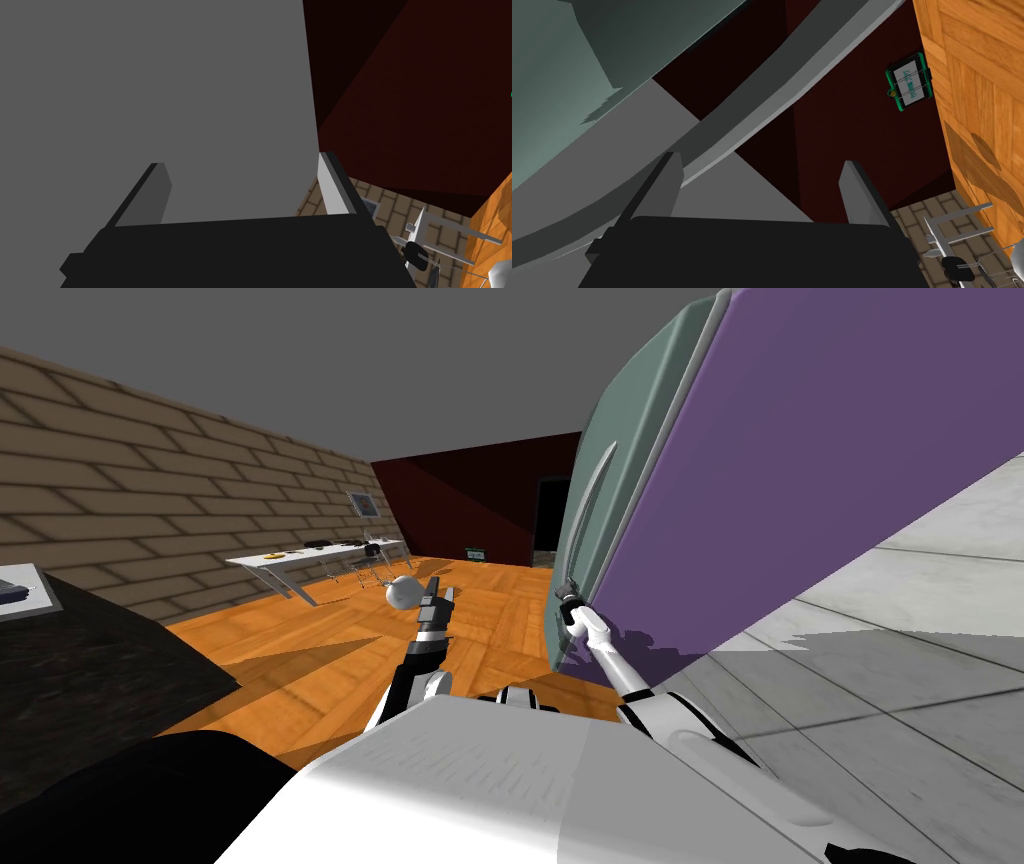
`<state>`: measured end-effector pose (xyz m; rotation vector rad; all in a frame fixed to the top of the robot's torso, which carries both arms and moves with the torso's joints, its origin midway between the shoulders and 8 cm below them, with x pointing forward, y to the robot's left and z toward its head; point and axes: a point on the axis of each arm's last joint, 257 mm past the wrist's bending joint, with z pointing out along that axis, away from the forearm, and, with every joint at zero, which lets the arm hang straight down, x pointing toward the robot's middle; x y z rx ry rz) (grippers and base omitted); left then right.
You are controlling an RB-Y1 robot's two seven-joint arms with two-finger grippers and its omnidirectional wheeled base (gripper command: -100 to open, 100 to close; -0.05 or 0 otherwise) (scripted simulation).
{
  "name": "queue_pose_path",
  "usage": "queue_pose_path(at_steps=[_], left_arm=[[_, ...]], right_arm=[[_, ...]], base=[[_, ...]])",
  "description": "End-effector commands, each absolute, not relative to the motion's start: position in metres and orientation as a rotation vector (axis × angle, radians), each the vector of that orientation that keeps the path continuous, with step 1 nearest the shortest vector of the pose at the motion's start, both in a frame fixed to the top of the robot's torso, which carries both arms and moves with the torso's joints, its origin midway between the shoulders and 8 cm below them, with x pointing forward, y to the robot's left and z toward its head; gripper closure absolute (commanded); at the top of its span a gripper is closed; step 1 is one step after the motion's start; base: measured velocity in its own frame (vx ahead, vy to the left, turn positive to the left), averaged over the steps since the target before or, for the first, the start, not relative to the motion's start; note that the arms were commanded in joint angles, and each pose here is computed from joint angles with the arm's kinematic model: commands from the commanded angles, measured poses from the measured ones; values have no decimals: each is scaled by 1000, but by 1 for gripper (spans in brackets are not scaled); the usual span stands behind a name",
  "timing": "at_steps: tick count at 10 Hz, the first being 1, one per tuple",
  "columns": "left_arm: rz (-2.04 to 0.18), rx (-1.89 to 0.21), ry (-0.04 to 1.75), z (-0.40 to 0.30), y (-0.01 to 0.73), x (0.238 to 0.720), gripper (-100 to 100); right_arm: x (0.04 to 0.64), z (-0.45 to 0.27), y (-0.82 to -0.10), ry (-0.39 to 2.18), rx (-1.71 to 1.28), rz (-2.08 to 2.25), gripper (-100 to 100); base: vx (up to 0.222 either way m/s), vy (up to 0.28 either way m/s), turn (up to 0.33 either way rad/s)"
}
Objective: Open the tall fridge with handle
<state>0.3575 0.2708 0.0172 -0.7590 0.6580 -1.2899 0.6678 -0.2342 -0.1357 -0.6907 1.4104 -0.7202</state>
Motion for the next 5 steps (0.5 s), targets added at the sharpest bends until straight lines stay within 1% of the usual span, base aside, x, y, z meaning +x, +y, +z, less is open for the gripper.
queue_pose_path(at_steps=[1,3,5], left_arm=[[-1290,-759,658,17,271,358,0],[-1290,-759,658,17,271,358,0],[-1290,-759,658,17,271,358,0]], right_arm=[[678,-130,-252,1409,-728,-819,-100],[678,-129,-252,1408,-729,-823,-100],[682,-125,-255,1411,-728,-831,-100]], base=[[-40,23,-36],[-29,10,-20],[52,-12,39]])
